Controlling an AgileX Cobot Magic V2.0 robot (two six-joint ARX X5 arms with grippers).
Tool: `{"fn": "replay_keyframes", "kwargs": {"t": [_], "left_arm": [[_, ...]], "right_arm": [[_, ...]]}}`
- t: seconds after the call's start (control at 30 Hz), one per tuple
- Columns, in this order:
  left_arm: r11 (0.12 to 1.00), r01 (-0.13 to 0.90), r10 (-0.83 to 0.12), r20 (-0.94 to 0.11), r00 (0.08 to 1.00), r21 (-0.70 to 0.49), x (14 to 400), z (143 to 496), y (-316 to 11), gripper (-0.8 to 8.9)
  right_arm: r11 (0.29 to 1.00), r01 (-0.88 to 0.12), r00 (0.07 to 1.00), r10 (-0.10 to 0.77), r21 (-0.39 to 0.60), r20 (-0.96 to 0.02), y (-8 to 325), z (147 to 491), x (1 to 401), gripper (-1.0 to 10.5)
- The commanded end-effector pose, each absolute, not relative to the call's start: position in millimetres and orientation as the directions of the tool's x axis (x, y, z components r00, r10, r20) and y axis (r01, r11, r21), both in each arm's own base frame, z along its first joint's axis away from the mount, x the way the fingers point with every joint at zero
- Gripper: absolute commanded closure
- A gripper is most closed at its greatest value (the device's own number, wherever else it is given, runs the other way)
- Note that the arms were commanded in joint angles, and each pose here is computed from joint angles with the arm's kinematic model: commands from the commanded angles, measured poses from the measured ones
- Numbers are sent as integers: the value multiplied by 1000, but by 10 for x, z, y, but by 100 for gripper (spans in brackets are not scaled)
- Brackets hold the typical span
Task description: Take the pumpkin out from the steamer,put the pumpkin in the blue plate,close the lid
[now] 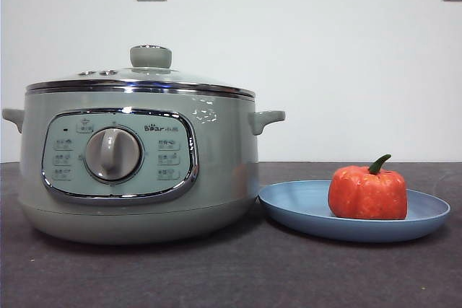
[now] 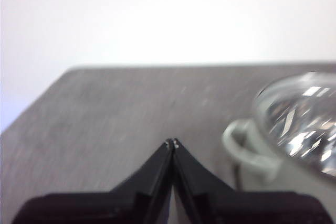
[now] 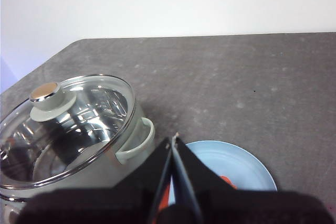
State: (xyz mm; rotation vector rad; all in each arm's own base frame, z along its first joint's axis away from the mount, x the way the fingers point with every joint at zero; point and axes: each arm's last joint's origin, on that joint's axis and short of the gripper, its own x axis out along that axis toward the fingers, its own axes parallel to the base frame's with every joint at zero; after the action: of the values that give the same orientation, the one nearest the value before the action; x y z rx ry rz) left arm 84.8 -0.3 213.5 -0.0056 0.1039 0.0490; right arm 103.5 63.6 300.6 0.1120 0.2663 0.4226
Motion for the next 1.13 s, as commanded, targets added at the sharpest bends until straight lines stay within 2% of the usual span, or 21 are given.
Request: {"fn": "replay_keyframes", "kwargs": {"t": [0.03,0.17,0.43,0.77,0.93,1.13], "left_arm": [[997,-77,77,-123,989,4,901,1949,24,817],[996,-87,86,-152,985,2,961,1707,35,817],[995,-94,84,-197,977,-43,995,1474,35,817],[997,-52,37,-247,968,-56,985,1417,22,817],[997,-40,27,-173,985,-72,960,1476,32,817],[996,-52,37,-184,982,-79,959,1466,39,817]], "right_arm": [[907,-385,879,417,172,-232,637,2993,1036,946],[907,-384,879,417,172,-233,637,2993,1036,946],[907,-384,879,417,172,-233,637,2993,1036,946],[907,-384,879,417,172,-233,637,2993,1036,946],[907,-384,879,417,172,-233,637,2993,1036,946],[907,-384,878,416,172,-237,637,2989,1035,946]]}}
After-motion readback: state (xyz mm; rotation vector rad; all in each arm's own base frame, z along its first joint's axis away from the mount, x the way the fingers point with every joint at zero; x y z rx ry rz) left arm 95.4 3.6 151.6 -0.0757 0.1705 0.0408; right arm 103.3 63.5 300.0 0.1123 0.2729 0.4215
